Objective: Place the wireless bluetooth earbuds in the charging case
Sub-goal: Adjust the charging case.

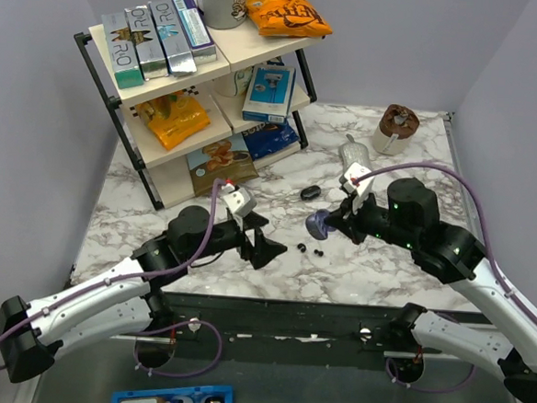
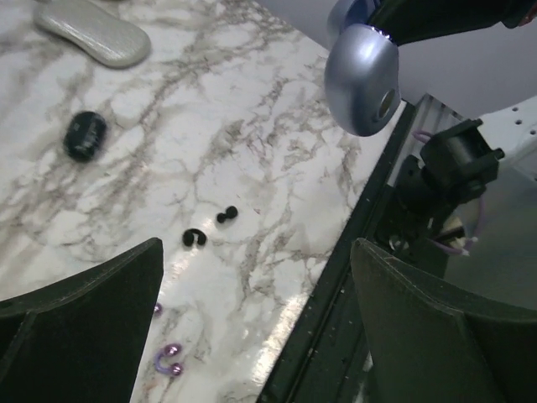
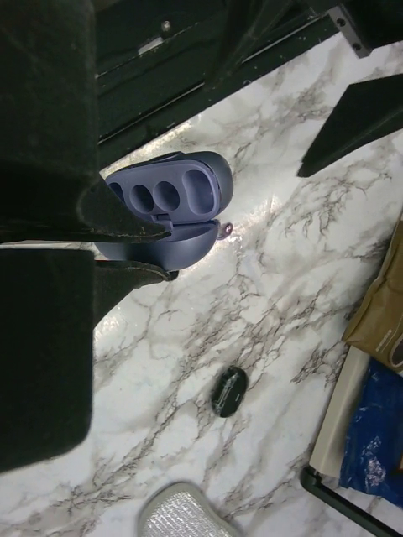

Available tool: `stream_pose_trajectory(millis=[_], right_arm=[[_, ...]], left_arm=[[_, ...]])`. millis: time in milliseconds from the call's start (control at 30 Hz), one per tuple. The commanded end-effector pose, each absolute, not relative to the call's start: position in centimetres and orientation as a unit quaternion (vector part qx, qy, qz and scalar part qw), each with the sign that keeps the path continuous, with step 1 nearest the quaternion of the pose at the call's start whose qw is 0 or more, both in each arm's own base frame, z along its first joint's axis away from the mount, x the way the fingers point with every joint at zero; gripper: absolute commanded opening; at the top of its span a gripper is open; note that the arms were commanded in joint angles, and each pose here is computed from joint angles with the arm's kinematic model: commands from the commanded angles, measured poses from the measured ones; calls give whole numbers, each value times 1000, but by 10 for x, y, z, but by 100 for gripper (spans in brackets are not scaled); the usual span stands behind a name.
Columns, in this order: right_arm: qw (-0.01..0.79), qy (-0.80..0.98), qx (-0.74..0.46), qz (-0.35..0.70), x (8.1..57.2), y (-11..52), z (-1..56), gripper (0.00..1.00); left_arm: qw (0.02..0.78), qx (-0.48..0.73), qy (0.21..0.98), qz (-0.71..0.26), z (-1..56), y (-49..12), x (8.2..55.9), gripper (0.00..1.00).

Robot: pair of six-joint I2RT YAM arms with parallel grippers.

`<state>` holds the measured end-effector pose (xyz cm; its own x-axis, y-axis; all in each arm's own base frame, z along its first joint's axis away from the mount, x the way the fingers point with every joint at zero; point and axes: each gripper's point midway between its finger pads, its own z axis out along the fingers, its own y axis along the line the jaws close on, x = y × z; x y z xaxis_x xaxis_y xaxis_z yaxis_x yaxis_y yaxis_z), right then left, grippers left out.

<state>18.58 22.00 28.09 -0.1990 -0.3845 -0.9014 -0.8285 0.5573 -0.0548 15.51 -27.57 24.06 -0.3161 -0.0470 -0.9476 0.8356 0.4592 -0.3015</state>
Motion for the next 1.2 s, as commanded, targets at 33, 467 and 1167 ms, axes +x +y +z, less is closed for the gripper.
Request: stream_pose_trajectory(millis=[33,467,1167], right_arm=[[452,715,-474,246,175,234,279,1],[427,705,-530,197,163,247,253,1],[409,700,-547,210,153,260,245,1]], left_arm=[[413,314,648,-557,258,-297,111,99],[425,422,603,-528,264,-307,108,99],[403,430,615,-524,247,-327,122,81]])
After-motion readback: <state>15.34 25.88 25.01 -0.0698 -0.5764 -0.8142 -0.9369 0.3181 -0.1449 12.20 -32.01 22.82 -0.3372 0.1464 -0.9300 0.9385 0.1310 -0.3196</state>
